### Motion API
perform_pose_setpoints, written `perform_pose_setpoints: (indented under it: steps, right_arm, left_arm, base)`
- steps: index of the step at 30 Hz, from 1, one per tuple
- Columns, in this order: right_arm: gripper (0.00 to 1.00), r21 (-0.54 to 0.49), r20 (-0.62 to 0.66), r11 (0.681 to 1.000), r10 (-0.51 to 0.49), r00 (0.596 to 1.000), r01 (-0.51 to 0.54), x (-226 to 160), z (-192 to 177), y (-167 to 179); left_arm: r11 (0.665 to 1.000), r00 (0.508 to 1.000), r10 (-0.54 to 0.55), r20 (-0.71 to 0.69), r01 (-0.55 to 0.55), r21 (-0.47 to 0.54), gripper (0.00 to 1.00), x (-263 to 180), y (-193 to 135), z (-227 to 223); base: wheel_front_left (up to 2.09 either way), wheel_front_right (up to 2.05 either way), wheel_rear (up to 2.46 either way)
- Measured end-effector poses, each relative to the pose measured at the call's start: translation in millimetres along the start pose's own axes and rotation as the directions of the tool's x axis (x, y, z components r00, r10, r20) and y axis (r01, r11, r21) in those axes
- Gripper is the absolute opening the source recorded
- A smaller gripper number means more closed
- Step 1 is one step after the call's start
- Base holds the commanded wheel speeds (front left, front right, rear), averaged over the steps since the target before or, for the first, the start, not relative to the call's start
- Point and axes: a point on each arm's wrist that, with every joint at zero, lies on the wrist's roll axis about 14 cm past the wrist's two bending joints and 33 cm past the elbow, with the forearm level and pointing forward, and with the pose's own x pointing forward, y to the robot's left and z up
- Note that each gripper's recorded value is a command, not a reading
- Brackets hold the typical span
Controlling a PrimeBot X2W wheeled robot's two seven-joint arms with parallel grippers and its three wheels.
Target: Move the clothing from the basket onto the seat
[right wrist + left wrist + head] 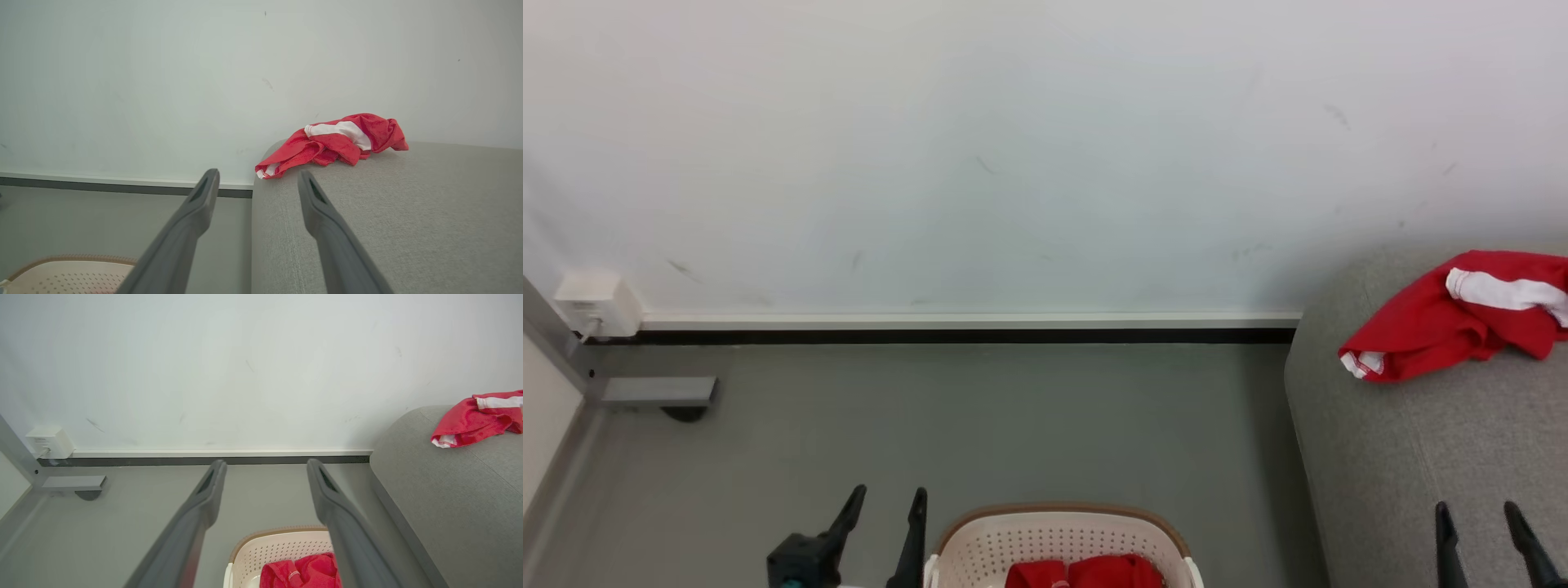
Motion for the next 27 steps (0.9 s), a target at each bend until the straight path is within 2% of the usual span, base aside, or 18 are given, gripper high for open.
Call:
perform_pose_setpoints:
  steps: [9, 27]
  right_arm:
    - [1.0, 0.032, -0.032, 0.993, 0.114, 0.993, -0.113, -14.7, -12.2, 42.4]
    - [1.0, 0.062, -0.042, 0.989, 0.137, 0.99, -0.134, -19.8, -16.6, 51.8]
  left_arm:
    - [0.995, 0.994, 0.096, 0.048, -0.095, -0.02, 1.0, -26.9, 20.0, 9.8]
    - [0.994, 0.993, 0.102, 0.057, -0.1, -0.034, 1.0, -35.4, 19.6, 7.6]
  base:
    - [0.0, 0.0, 0.0]
    - [0.0, 0.0, 0.0]
